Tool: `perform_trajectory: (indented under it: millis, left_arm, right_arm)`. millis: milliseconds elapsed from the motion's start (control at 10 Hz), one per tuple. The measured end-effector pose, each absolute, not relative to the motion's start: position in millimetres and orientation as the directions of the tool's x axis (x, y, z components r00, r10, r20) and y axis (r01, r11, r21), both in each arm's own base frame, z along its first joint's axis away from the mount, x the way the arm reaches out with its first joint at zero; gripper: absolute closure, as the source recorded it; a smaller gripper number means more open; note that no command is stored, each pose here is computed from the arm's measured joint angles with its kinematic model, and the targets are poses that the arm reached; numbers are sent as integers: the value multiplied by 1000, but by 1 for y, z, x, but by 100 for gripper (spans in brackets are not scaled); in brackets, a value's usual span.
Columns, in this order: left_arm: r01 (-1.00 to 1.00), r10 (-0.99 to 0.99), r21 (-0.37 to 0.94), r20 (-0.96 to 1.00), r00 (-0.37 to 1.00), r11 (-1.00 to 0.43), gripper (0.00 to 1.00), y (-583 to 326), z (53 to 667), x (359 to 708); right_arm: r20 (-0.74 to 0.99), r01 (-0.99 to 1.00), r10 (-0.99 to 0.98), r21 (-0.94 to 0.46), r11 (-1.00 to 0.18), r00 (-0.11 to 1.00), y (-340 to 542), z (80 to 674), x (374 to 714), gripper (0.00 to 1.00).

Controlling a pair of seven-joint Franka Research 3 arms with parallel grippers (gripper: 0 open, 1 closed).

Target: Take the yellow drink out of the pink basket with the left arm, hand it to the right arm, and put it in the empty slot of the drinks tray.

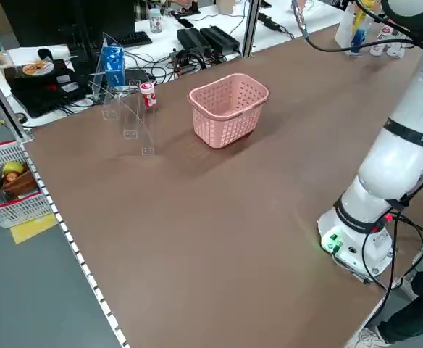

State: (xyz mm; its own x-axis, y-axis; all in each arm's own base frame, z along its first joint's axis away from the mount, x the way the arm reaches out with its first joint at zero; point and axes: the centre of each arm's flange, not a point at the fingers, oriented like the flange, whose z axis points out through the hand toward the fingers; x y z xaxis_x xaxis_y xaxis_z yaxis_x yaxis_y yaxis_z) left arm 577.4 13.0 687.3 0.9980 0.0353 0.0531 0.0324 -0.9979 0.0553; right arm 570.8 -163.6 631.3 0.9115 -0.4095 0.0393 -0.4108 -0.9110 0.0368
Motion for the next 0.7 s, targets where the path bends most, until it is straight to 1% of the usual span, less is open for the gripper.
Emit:
perform_trajectory:
  millis: [700]
  left_arm:
    - [38,41,55,53,998,-998,0,16,687,577]
  right_arm:
    - [118,-412,-407,27,-911,906,-197,598,625,66]
